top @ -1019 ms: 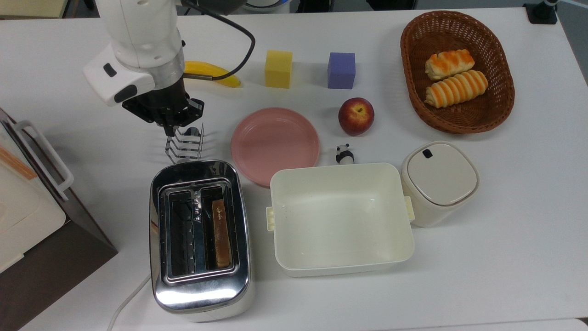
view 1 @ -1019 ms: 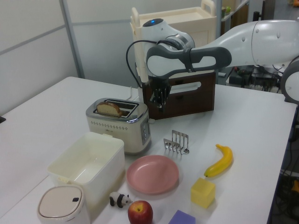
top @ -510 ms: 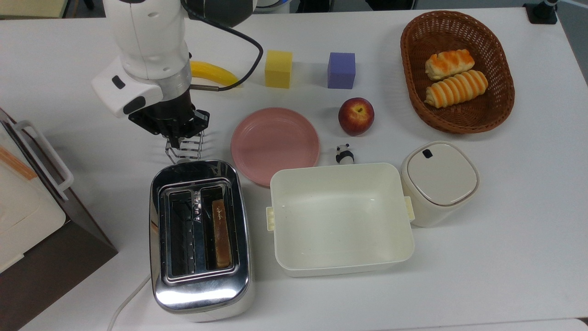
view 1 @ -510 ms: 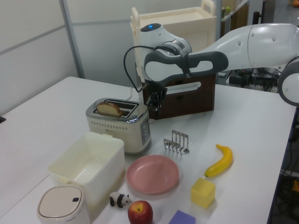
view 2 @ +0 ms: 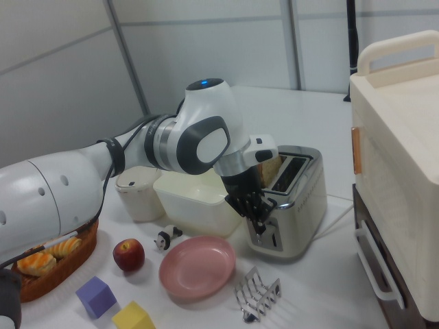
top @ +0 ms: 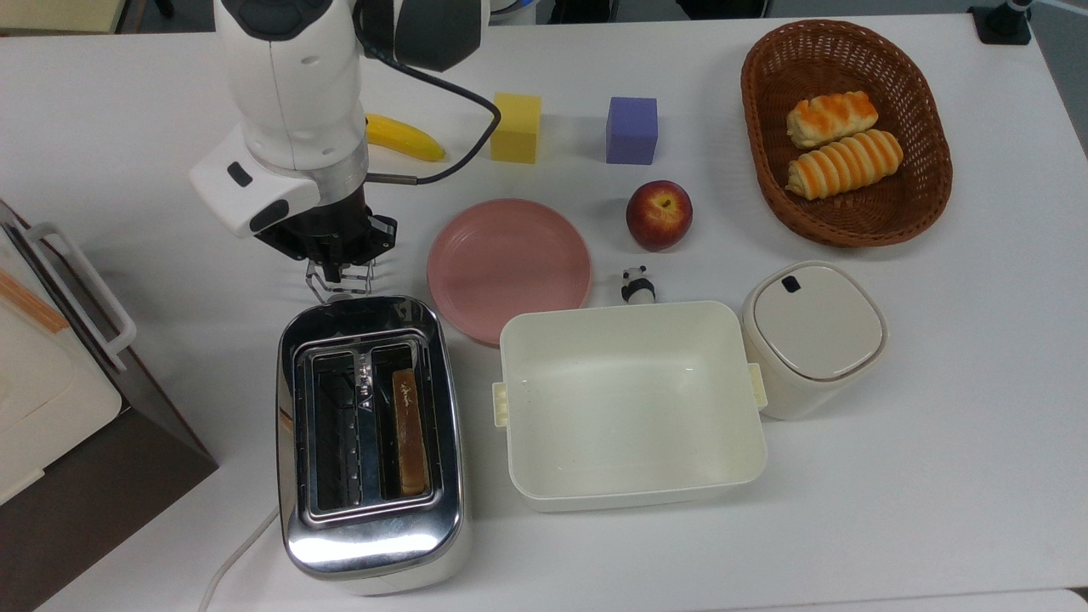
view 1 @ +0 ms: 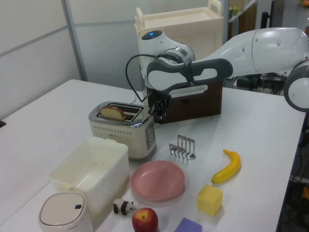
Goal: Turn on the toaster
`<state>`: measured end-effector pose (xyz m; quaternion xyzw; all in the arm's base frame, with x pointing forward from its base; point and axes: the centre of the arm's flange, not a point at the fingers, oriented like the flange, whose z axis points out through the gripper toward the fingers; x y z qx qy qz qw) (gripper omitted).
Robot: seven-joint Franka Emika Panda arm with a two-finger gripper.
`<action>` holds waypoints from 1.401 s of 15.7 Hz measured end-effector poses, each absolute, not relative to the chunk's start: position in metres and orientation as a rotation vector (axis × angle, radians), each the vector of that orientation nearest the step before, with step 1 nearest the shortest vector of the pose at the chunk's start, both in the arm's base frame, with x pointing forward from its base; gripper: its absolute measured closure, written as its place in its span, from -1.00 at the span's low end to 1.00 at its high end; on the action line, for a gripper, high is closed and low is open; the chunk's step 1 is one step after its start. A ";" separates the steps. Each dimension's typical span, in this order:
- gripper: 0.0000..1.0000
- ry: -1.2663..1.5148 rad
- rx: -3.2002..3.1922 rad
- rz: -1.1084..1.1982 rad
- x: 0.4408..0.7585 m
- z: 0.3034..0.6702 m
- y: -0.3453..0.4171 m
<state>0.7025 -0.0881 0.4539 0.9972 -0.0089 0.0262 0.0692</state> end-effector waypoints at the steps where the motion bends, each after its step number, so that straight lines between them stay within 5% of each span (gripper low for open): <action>1: 0.98 -0.026 3.002 0.077 0.703 0.453 -0.088; 22: 0.98 0.026 2.976 0.098 0.713 0.430 -0.086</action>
